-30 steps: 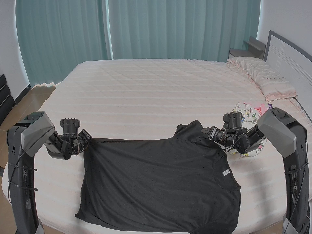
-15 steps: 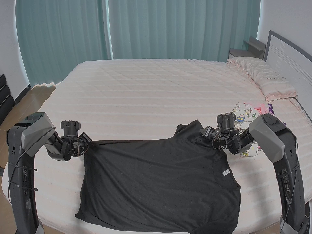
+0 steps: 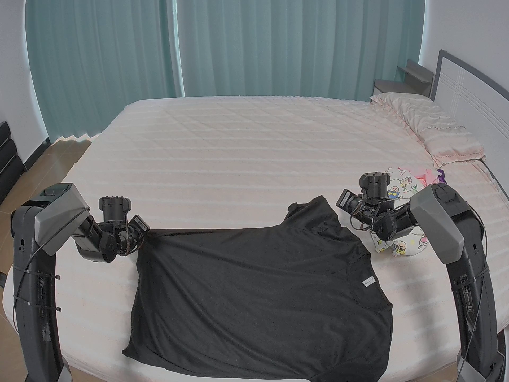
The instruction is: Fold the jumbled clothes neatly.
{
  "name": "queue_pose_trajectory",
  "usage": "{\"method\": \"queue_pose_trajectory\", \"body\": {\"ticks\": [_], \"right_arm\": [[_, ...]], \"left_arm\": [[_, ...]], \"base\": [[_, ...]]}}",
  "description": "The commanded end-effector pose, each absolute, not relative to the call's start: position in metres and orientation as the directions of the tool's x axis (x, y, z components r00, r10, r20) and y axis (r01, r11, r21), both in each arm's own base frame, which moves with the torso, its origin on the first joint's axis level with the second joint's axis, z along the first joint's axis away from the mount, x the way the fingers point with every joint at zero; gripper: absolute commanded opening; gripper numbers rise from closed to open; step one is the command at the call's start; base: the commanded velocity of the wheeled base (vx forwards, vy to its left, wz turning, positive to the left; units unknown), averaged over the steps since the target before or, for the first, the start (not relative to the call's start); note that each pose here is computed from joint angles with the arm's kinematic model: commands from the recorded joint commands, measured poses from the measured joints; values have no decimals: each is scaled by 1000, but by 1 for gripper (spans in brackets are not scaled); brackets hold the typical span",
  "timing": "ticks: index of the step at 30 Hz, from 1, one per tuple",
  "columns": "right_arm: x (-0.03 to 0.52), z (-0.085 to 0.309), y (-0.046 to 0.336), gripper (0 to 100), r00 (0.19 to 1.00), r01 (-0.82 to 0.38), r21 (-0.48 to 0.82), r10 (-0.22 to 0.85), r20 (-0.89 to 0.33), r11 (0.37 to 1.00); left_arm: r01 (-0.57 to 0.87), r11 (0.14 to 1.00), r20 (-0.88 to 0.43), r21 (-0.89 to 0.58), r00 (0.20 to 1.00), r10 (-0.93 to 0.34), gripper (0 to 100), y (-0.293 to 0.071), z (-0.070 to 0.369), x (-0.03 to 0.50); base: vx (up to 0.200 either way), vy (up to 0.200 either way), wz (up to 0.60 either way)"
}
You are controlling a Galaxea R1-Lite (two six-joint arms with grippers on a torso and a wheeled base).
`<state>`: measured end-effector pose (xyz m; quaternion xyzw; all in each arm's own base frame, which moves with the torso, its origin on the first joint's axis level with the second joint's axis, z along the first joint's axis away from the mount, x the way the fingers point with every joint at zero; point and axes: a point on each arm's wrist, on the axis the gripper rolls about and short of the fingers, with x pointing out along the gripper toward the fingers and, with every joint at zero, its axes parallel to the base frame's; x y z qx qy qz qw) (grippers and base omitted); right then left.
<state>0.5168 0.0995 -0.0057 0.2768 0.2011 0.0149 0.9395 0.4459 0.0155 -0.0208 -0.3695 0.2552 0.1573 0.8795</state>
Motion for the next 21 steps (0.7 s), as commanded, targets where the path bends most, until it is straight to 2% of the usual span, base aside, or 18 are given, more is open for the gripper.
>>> {"method": "queue_pose_trajectory", "body": {"ticks": [1,4,5,21], "right_arm": [[514,3,97,0,914,86,524,142,-380,847],[506,-6,97,0,889,93,512,160,-429,854],[503,-11,98,100,881,89,507,169,-441,858],[500,-41,120,100,835,81,482,204,-510,872]], "left_arm": [[-461,677,-558,-573,825,89,0,16,-18,447],[-462,677,-560,-573,824,89,0,16,-18,446],[-462,677,-560,-573,824,89,0,16,-18,446],[-468,677,-567,-568,819,91,0,16,-16,441]], "base": [[0,0,0],[0,0,0],[0,0,0],[0,0,0]]}}
